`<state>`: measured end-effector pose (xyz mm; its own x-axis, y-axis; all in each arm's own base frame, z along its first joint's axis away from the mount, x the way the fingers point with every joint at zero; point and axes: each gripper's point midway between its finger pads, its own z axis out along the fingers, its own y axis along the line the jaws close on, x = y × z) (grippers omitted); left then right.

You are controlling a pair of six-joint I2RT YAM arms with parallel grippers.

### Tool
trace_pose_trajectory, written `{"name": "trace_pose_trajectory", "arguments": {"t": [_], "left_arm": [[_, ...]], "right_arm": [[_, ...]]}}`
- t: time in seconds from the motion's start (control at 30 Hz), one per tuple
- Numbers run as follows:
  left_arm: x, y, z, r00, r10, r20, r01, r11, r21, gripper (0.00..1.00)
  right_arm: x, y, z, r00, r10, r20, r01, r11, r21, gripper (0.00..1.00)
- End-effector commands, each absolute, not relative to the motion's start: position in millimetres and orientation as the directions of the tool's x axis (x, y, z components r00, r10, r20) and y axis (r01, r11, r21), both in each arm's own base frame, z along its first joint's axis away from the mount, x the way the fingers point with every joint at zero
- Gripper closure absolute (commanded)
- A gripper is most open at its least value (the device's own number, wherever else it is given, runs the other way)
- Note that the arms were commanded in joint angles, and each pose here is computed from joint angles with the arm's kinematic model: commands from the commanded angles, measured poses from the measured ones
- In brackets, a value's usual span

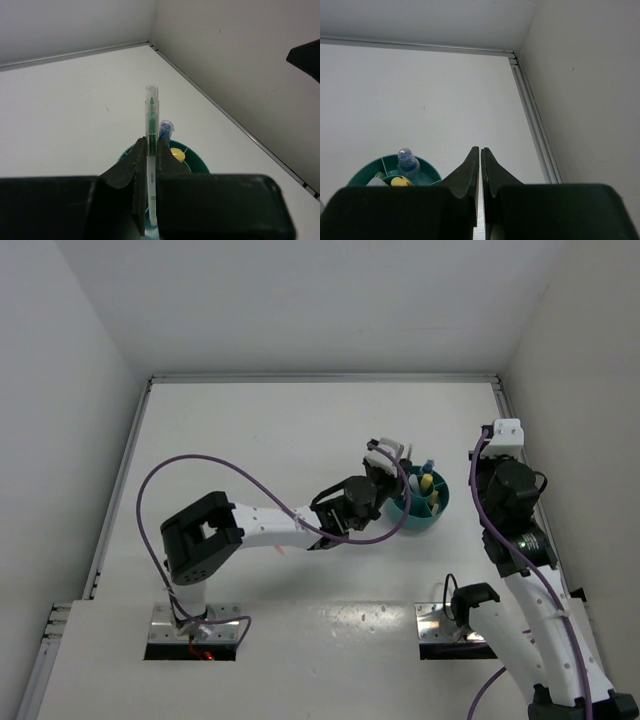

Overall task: Sort the stationery into containers
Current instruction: Place the stationery into the container

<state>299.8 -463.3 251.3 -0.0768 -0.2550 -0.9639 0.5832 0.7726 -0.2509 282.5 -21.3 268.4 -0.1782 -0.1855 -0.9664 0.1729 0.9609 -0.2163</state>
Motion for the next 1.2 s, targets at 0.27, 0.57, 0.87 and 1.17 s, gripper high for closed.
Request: {"name": "trace_pose_trajectory", "arguments": {"t": [0.27, 0.57, 0.87, 1.17], "left_arm": [[307, -482, 266, -0.081, -0.438, -0.895, 0.595, 0.699, -0.396, 1.00], [308, -488, 235, -0.141, -0.440, -0.887, 0.570, 0.696, -0.436, 1.00], [314, -483, 219, -0.163, -0.421, -0.892, 0.537, 0.721, -0.438, 1.00], [315, -480, 195, -0.216, -0.397, -0.892, 0.494, 0.744, -0.450, 0.80]], "right_arm": [[285, -24, 279, -0.135, -0.181, -0.974, 0.204, 0.957, -0.207, 0.96], [285, -24, 279, -0.135, -0.181, -0.974, 0.204, 0.957, -0.207, 0.95], [285, -24, 279, -0.135, -0.181, -0.974, 0.204, 0.957, -0.207, 0.95], [285, -24, 279, -0.135, -0.181, -0.974, 0.204, 0.957, -0.207, 0.93]]}}
